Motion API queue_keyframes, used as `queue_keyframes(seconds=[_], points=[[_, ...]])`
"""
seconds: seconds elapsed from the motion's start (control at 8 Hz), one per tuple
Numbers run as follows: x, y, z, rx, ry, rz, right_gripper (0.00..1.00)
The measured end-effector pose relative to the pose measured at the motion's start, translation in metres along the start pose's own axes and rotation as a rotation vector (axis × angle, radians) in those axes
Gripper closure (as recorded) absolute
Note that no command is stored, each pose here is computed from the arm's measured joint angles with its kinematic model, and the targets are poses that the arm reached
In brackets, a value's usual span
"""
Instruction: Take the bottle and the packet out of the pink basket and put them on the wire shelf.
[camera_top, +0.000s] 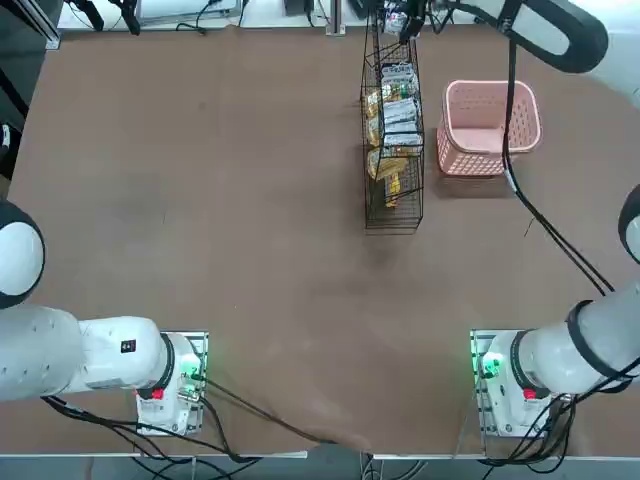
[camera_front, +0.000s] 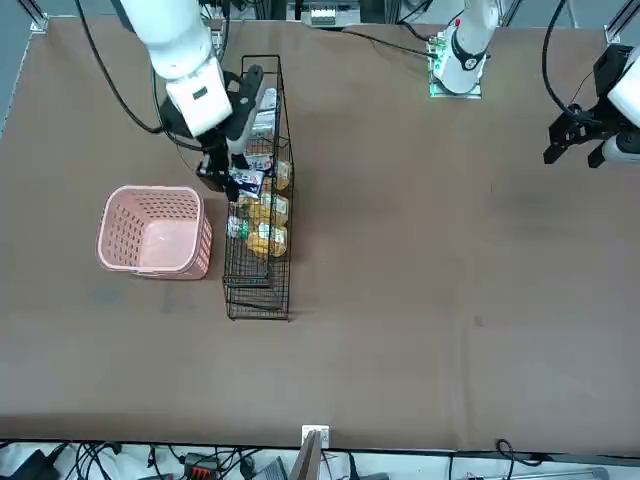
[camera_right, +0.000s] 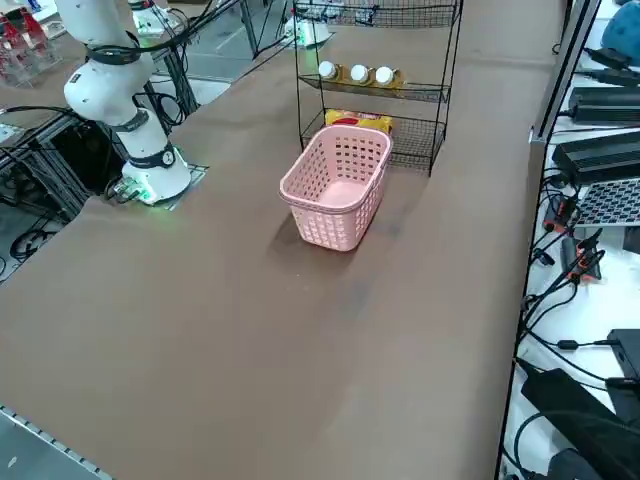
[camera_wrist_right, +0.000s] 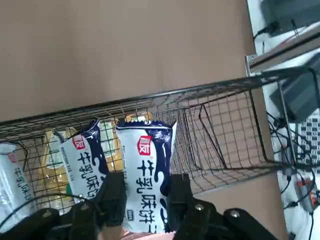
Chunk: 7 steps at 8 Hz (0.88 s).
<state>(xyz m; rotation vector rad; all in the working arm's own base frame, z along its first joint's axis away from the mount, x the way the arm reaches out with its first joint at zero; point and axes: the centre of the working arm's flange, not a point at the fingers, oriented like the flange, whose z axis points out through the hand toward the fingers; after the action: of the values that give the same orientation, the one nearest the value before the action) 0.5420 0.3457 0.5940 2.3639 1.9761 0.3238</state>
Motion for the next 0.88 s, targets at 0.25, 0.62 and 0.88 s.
queue_keyframes(seconds=[0.25,0.62,0.88], points=[[0.005,0.003,0.012,-0.003,0.006,-0.087,0.56],[0.008,0.007,0.024,0.005,0.011,-0.159,0.56],[0.006,0.014,0.029,0.007,0.012,-0.170,0.56]])
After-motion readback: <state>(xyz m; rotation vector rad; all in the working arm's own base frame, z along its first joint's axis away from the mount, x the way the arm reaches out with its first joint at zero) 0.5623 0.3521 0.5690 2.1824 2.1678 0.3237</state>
